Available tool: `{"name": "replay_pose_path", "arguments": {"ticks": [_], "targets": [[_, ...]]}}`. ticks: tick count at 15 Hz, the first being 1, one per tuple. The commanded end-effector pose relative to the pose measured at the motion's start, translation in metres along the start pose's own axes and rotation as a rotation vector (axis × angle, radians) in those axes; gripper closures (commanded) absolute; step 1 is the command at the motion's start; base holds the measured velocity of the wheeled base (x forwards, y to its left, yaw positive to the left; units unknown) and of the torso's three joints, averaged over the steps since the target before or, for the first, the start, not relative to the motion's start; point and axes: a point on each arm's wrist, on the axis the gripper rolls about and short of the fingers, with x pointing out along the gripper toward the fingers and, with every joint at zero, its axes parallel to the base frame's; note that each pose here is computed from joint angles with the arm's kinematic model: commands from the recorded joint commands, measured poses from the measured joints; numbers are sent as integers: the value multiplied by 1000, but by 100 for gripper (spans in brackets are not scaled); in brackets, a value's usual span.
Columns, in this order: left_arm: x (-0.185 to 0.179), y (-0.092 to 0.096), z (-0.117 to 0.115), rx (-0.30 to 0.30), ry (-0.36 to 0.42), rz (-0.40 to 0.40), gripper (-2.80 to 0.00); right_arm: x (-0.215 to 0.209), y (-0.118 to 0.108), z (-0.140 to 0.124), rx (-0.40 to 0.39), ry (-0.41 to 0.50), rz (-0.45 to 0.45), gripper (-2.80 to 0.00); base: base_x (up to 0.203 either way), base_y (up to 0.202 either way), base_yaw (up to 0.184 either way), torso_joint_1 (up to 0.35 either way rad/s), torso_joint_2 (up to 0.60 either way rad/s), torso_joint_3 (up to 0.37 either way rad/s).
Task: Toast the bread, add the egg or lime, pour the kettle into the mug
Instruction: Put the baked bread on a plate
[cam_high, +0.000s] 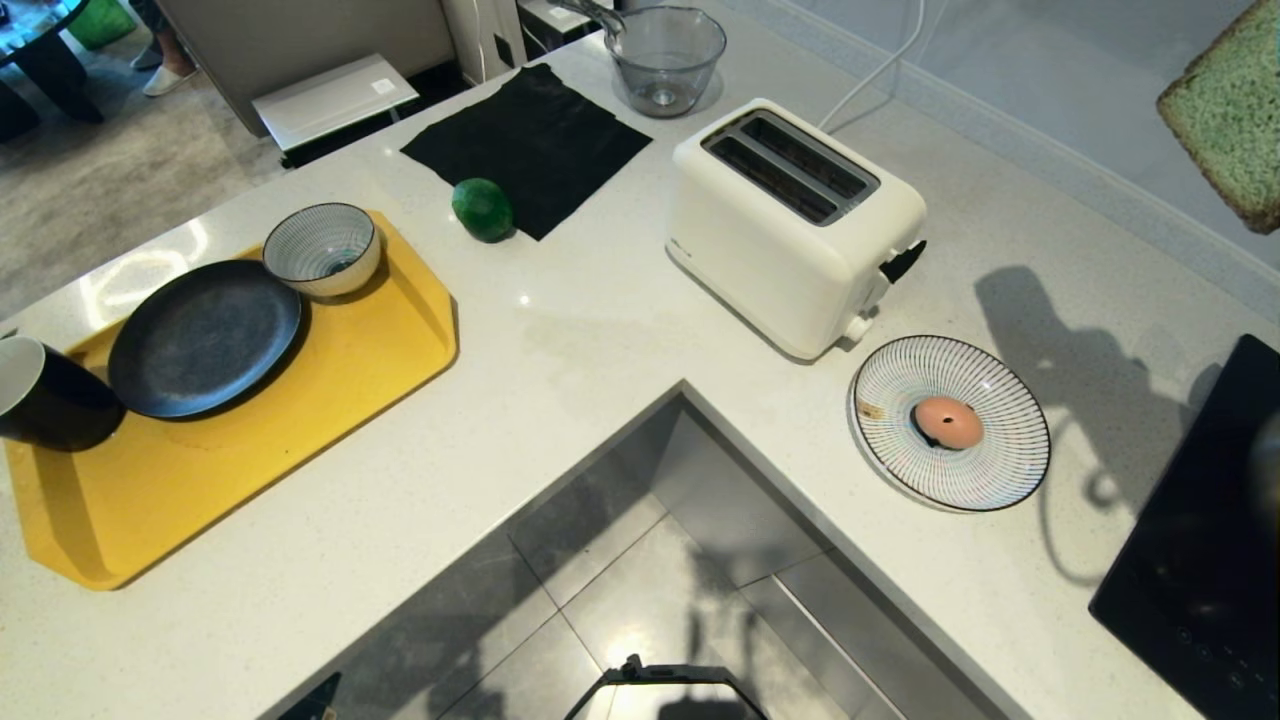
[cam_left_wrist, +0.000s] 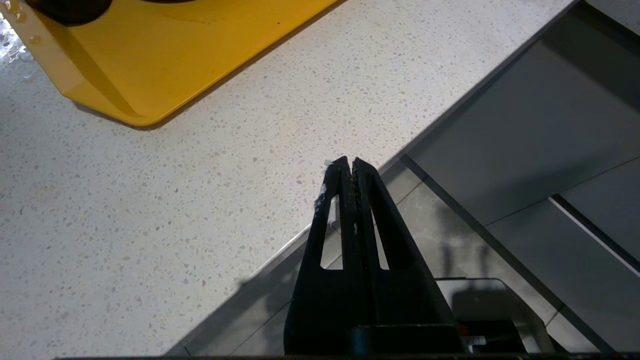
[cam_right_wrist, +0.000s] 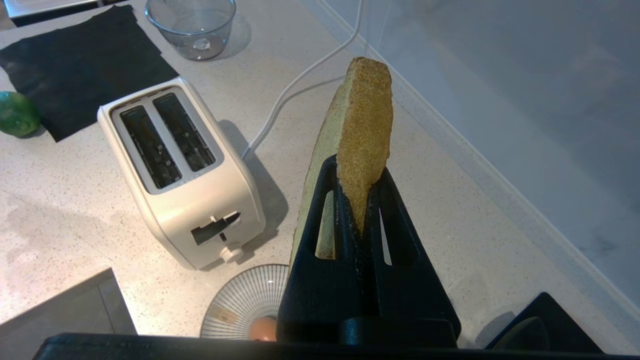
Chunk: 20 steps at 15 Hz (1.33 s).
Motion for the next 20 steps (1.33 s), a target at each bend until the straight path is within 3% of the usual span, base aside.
{"name": "replay_pose_path", "arguments": {"ticks": [1, 20], "targets": [[1, 0, -4, 0, 14, 1, 0, 1, 0, 0, -2, 1, -1, 0, 0, 0, 0, 0, 0, 0], [1, 0, -4, 0, 14, 1, 0, -3, -1, 0, -1, -5, 1, 0, 0, 0, 4, 0, 0, 0]]}}
